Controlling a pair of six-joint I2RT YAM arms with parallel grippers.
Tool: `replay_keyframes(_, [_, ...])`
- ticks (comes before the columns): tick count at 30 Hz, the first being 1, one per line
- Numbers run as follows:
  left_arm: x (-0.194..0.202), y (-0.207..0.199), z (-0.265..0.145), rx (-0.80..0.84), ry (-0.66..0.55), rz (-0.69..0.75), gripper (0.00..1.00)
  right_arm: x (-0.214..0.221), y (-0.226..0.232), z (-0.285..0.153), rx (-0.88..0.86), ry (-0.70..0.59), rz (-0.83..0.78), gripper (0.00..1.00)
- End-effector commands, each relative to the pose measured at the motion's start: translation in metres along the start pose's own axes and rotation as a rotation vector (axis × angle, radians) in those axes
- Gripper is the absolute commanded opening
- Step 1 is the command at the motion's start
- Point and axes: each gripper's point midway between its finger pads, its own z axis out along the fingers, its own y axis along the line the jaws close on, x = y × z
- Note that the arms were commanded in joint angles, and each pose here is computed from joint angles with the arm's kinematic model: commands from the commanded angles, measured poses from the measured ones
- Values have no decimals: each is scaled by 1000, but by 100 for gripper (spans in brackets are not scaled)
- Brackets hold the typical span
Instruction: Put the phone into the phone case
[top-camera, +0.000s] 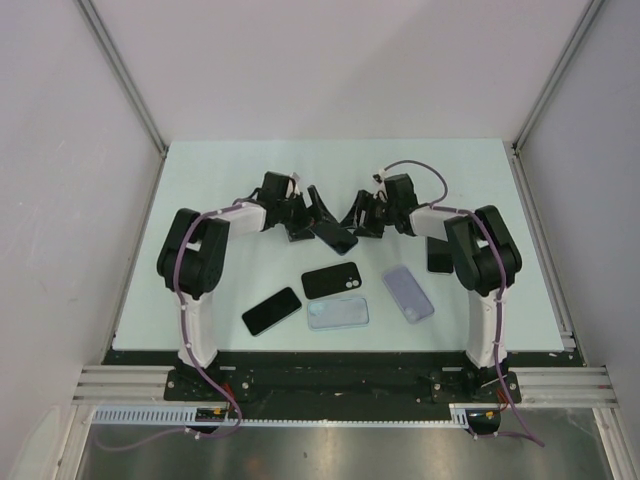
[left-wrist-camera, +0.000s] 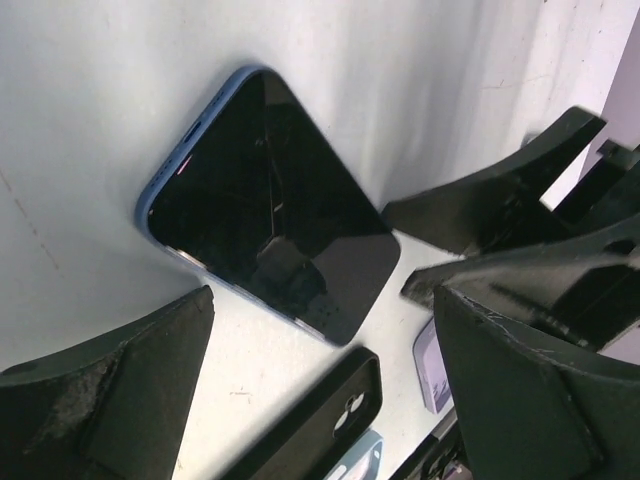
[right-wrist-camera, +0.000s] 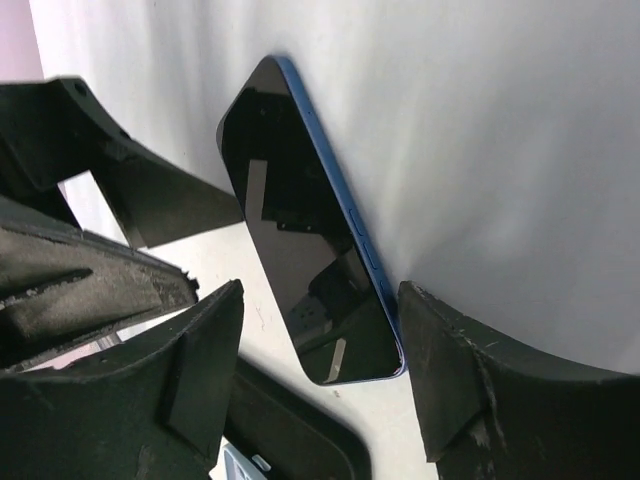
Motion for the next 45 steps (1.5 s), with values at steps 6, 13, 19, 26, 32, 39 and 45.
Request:
replay_keyframes(6, [-1, 4, 19, -42, -10, 25, 96, 69, 12, 15, 10, 166, -4, 62])
replay_keyframes(13, [17, -33, 30, 60, 49, 72, 90, 88, 22, 14, -15, 100, 46, 61])
replay_keyframes(19, [39, -63, 37, 135, 93, 113, 84, 90, 33, 17, -54, 26, 83, 61])
replay_keyframes(26, [19, -62, 17, 137, 27, 128, 86, 79, 50, 2, -83, -28, 55, 63])
replay_keyframes(32, [-20, -69, -33, 160, -102, 163, 90, 61, 66, -24, -82, -74, 5, 65])
replay_keyframes(39, [-27, -53, -93, 163, -193, 163, 95, 31, 70, -64, -62, -145, -38, 67])
replay_keyframes(45, [8, -12, -121, 142, -168, 72, 95, 20, 39, -86, 22, -155, -54, 68])
